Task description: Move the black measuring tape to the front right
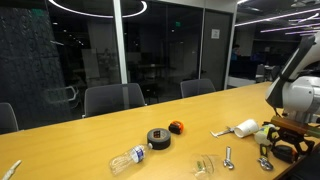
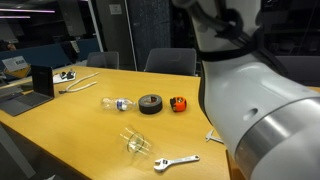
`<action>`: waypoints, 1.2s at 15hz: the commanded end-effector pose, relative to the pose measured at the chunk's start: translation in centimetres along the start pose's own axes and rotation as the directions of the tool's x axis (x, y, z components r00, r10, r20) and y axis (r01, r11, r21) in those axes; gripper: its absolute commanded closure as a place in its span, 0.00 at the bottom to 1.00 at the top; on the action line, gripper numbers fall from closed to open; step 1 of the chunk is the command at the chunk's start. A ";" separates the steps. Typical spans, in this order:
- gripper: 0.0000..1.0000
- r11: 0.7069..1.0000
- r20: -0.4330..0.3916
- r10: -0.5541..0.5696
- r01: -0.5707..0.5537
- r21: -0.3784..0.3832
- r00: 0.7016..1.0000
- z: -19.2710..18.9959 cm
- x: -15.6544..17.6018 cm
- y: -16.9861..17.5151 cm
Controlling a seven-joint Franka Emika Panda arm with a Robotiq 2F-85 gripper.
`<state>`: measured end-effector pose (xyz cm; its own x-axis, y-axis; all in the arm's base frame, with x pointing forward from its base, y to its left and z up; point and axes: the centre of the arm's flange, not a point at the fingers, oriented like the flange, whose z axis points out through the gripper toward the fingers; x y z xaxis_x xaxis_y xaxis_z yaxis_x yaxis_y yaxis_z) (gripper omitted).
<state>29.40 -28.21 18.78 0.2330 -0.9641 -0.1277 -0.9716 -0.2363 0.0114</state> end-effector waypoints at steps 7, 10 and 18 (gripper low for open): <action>0.00 0.999 0.000 -0.042 0.042 -0.023 0.999 -0.6 1.3 -1.6; 0.00 0.991 -0.053 -0.121 0.117 -0.057 0.991 -3.8 1.1 -4.3; 0.00 0.873 -0.189 -0.472 0.427 -0.236 0.861 -16.3 -5.6 -13.5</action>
<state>40.51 -25.96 29.74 0.5588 -0.8276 0.0533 -0.8187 -0.5404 0.1941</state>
